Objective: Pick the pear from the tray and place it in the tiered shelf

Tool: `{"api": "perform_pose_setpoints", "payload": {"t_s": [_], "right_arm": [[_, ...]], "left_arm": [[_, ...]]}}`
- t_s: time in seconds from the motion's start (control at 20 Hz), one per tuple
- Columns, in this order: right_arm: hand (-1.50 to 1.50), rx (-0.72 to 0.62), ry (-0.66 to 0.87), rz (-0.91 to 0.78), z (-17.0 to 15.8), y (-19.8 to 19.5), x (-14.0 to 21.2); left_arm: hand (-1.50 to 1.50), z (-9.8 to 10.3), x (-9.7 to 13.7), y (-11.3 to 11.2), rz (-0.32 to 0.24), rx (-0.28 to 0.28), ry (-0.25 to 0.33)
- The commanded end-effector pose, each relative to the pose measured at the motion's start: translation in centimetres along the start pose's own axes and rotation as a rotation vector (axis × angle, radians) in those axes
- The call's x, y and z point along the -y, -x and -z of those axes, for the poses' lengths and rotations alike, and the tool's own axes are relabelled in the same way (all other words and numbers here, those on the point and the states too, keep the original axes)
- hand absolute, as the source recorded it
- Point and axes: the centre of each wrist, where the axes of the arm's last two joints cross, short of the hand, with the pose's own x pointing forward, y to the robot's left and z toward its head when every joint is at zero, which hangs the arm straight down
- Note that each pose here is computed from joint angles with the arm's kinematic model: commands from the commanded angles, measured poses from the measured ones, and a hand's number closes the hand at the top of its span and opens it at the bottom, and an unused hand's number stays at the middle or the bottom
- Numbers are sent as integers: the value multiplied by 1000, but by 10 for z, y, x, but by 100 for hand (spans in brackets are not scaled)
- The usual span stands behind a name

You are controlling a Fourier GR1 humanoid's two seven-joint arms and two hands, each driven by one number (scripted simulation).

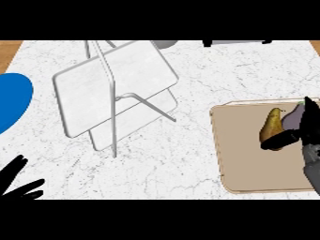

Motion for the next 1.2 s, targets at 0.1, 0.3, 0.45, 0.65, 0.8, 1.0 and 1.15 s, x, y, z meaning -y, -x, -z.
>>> {"api": "perform_pose_setpoints", "payload": {"t_s": [0.1,0.3,0.45,0.65,0.8,1.0,1.15], "right_arm": [[-150,-45,36,3,7,6,-19],[-150,-32,16,16,8,3,-30],[150,12,-151,-149,3,7,-48],[150,79,-143,-114,3,-12,-43],[150,114,-128,-48,2,-15,-52],[150,479,-295,-140,-72,-49,-88],[150,893,-495,-212,-158,-83,-115]], "left_arm": [[0,40,11,15,-101,103,-51],[0,48,9,8,-78,111,-64],[0,42,10,4,-80,124,-29],[0,52,18,18,-69,124,-34],[0,60,10,8,-66,134,-48],[0,72,16,10,-70,147,-42],[0,73,18,-2,-39,164,3]]}}
